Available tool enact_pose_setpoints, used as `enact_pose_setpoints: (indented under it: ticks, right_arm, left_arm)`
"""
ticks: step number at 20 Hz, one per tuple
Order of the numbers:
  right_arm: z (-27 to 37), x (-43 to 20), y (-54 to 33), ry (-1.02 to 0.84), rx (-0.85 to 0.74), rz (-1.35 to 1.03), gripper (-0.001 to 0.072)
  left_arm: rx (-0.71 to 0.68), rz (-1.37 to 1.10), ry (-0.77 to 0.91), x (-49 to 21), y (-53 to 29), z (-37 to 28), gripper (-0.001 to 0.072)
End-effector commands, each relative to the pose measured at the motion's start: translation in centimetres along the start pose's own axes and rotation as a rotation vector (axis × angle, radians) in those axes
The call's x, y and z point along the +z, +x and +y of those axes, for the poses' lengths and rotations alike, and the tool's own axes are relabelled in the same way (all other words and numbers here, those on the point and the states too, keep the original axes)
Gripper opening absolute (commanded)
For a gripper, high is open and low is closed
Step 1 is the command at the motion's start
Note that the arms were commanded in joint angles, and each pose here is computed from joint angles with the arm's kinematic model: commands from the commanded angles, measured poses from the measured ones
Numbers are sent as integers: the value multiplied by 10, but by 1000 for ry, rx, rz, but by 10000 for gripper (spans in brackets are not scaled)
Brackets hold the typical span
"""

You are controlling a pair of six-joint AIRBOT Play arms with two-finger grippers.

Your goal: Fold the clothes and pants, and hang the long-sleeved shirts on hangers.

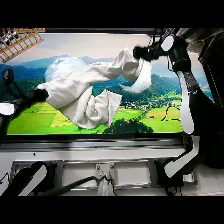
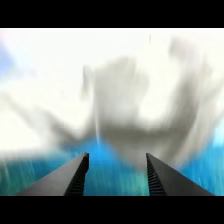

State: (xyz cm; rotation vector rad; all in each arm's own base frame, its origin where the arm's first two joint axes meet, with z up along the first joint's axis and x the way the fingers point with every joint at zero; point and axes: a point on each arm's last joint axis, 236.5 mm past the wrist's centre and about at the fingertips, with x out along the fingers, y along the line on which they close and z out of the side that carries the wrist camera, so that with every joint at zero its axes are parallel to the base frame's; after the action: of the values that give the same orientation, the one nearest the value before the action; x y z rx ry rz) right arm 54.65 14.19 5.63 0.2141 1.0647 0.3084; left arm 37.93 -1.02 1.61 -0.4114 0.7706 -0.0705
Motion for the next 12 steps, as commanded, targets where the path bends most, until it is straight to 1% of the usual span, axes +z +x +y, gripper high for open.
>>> enact_pose_setpoints:
  ticks: [1,3,7,9,12]
  right_arm:
    - [1,-91,-15,-25,-10,316,401]
    - [12,-127,-30,-37,7,364,399]
    - [58,-218,-39,-14,153,457,399]
    - [74,-267,-33,10,200,523,400]
    - [96,-308,-13,75,263,491,399]
  left_arm:
    - [25,180,-19,-49,-3,18,28]
    - [39,210,10,-56,-5,22,28]
    - [63,219,40,-59,-6,29,28]
    - [66,220,42,-59,-6,30,28]
    - [62,229,40,-61,-7,29,29]
